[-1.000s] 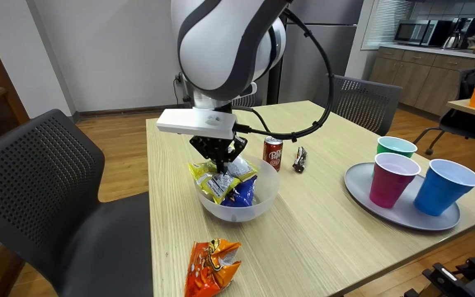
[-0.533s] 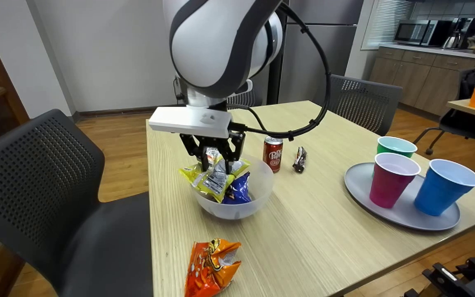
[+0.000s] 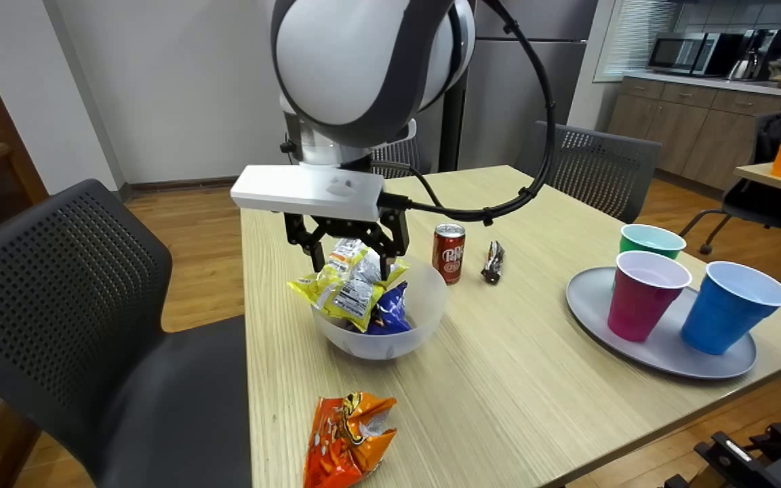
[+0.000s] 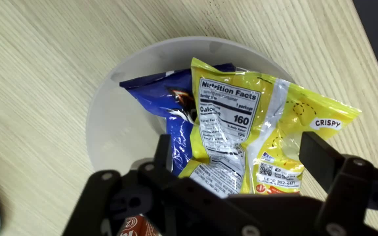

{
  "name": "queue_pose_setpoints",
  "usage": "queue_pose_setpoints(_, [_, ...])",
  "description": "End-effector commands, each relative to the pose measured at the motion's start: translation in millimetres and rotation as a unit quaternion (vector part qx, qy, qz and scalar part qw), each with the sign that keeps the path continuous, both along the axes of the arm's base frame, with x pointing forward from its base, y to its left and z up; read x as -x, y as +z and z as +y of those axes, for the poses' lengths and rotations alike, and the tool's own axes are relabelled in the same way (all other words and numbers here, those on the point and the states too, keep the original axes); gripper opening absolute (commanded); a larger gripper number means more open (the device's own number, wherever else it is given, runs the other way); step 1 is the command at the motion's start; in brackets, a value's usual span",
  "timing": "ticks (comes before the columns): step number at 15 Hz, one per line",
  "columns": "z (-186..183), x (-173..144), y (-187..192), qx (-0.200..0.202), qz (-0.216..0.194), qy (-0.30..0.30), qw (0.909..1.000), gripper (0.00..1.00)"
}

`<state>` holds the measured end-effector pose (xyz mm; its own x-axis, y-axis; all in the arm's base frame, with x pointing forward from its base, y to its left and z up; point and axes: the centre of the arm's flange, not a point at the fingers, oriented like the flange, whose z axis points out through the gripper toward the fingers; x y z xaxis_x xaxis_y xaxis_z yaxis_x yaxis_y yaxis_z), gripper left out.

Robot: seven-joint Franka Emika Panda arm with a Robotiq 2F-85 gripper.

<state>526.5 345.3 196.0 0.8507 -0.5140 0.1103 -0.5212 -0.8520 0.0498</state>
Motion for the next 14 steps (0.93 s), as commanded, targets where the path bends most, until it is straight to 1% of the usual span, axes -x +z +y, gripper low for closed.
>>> queue_pose_setpoints(1, [-11,27,18,-0.002,-0.013,0.010,0.9999,1.00])
queue_pose_setpoints(6, [-11,51,15,-0.011,-0.006,0.029,0.9995,1.00])
queue_pose_setpoints(14, [5,95,11,-0.019,-0.004,0.076,0.9969,1.00])
